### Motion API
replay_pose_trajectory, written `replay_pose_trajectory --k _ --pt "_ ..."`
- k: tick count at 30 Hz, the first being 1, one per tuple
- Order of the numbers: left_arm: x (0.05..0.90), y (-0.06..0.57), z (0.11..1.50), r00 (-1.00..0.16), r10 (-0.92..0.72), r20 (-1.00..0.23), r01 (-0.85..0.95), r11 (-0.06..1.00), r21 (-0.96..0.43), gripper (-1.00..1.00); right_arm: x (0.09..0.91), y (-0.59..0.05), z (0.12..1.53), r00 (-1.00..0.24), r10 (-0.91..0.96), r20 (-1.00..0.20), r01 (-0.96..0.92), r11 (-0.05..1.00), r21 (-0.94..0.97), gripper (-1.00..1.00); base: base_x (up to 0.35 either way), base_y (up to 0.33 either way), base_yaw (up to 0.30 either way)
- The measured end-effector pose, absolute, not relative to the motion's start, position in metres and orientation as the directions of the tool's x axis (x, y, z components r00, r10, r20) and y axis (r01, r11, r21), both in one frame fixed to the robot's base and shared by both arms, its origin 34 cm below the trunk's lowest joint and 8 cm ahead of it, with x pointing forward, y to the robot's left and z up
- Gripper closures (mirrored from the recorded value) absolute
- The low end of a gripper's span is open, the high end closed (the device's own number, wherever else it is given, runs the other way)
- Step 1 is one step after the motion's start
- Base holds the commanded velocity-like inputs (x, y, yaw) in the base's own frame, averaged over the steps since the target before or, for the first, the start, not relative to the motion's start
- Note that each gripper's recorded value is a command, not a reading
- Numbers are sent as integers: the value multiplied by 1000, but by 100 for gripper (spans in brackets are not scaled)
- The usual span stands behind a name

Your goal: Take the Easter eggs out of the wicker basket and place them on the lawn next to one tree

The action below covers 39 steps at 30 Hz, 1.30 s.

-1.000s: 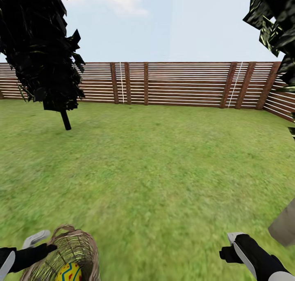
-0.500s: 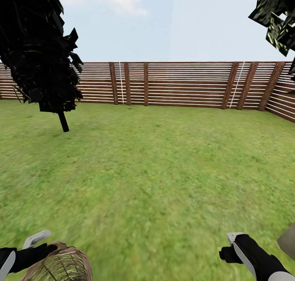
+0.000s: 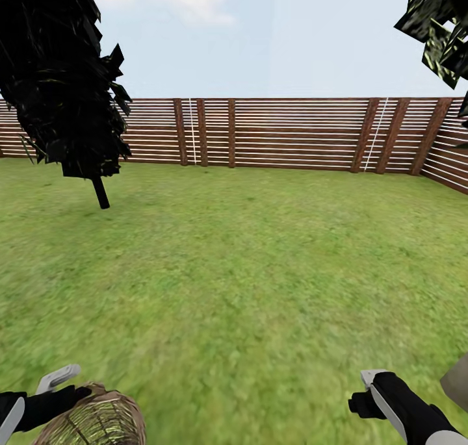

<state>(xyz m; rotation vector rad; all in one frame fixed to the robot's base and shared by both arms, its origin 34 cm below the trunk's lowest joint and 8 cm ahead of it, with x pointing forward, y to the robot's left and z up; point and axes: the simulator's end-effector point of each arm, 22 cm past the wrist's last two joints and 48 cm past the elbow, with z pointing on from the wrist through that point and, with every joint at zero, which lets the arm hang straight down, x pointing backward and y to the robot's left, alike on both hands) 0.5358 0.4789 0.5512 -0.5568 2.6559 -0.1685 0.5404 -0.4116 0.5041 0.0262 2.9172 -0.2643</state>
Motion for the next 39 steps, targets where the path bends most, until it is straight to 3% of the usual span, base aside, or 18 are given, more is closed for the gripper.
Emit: replay_pose_trajectory --k 39 --pt "536 454 516 -832 -413 -370 -348 909 -230 -100 536 -411 474 -976 -2 -219 38 984 -175 -100 0 14 2"
